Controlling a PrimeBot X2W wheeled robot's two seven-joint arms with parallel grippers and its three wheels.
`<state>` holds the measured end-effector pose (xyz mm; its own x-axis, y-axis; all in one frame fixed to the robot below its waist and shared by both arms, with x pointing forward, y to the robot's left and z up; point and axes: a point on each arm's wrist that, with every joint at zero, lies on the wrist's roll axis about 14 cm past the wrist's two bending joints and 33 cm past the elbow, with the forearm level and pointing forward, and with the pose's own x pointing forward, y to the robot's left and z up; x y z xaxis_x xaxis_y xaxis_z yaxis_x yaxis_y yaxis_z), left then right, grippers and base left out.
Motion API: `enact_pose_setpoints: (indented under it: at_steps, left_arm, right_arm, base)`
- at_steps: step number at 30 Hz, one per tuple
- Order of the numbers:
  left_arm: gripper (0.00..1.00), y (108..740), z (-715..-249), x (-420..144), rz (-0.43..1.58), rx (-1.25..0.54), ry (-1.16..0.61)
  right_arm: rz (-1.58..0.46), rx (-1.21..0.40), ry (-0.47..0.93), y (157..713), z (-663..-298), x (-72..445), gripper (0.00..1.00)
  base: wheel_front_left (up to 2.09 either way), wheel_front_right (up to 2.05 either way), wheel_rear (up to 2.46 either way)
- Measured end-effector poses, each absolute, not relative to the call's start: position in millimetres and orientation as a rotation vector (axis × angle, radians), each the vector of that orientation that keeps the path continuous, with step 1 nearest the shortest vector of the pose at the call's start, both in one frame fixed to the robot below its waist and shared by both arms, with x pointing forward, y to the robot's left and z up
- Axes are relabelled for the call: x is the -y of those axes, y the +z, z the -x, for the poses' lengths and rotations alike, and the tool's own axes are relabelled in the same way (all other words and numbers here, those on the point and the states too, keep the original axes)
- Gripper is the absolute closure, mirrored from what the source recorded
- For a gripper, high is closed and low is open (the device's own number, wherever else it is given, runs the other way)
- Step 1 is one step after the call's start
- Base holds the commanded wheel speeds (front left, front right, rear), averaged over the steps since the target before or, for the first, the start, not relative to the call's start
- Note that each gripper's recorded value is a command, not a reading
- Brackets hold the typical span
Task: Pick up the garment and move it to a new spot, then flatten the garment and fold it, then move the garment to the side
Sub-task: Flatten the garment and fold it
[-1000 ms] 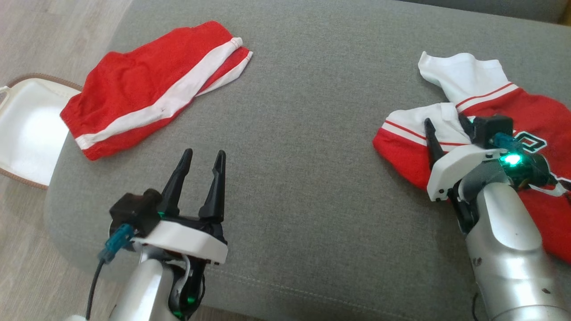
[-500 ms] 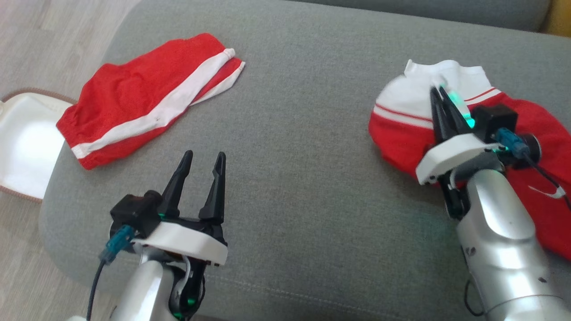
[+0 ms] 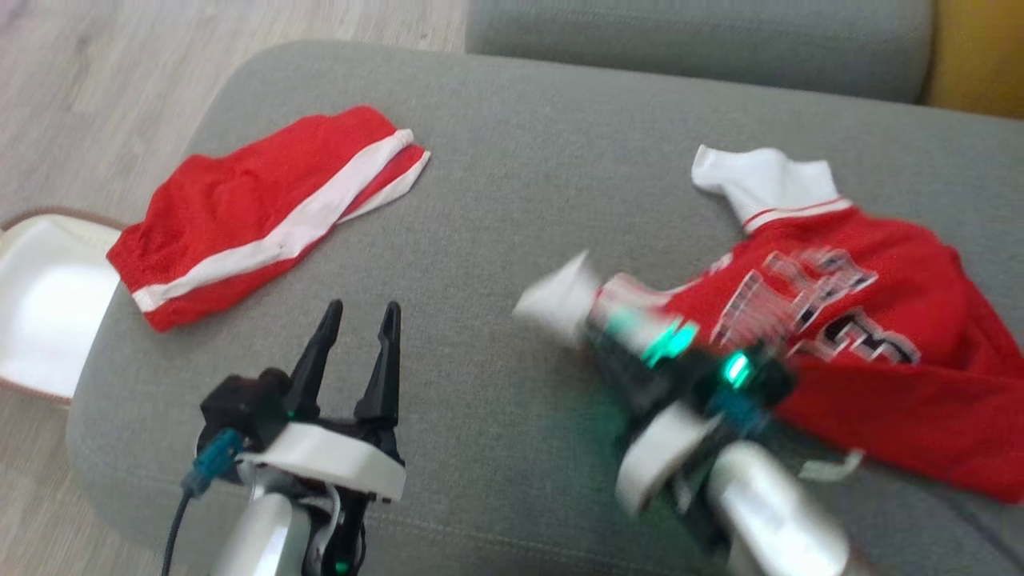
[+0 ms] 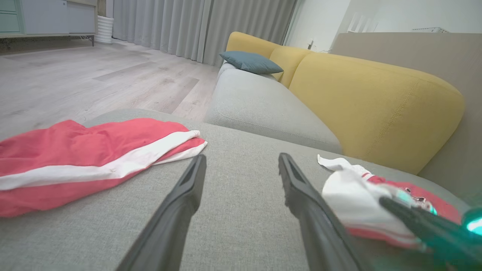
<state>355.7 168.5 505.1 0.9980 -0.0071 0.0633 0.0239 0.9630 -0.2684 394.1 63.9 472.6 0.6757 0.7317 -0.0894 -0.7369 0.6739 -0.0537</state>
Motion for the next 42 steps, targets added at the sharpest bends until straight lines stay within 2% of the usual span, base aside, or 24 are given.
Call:
enact_pose_setpoints:
  at_steps: [1, 2, 6, 10, 13, 18, 22, 26, 33, 42]
  left_arm:
    - [0.00, 504.3, -353.5, -167.7, 0.274, 0.060, -0.017]
    - [0.00, 503.9, -352.1, -167.0, 0.274, 0.059, -0.018]
    - [0.00, 505.9, -348.2, -167.8, 0.274, 0.068, -0.014]
    - [0.00, 506.8, -345.9, -161.9, 0.273, 0.070, -0.034]
    - [0.00, 507.7, -345.2, -155.3, 0.277, 0.072, -0.053]
    - [0.00, 517.3, -350.3, -142.6, 0.275, 0.097, -0.098]
    - [0.00, 517.4, -351.8, -128.9, 0.278, 0.092, -0.140]
    - [0.00, 512.9, -351.4, -119.2, 0.285, 0.074, -0.167]
    - [0.00, 512.2, -353.0, -114.5, 0.286, 0.070, -0.181]
    - [0.00, 497.9, -354.3, -115.7, 0.299, 0.025, -0.170]
  right_arm:
    - [0.089, -0.096, 0.858, 464.3, -378.4, -68.9, 0.77]
    - [0.088, -0.123, 0.882, 457.9, -364.0, -72.5, 0.02]
    - [0.079, -0.214, 0.921, 442.4, -326.7, -75.6, 0.00]
    - [0.041, -0.196, 0.867, 452.5, -324.4, -62.8, 0.00]
    - [-0.015, -0.147, 0.720, 470.2, -346.7, -28.5, 0.00]
    - [-0.061, -0.043, 0.402, 497.2, -382.9, 66.0, 0.00]
    - [-0.090, -0.027, 0.185, 493.5, -377.6, 137.6, 0.00]
    - [-0.133, -0.067, 0.060, 474.5, -359.1, 177.0, 0.00]
    - [-0.141, -0.086, 0.078, 466.2, -356.3, 168.9, 0.00]
    - [-0.101, -0.132, 0.253, 480.6, -406.5, 110.7, 0.00]
  base:
    - [0.00, 0.00, 0.00]
    - [0.00, 0.00, 0.00]
    - [0.00, 0.00, 0.00]
    - [0.00, 0.00, 0.00]
    - [0.00, 0.00, 0.00]
    - [0.00, 0.00, 0.00]
    - [0.00, 0.00, 0.00]
    - [0.00, 0.00, 0.00]
    - [0.00, 0.00, 0.00]
    - [0.00, 0.00, 0.00]
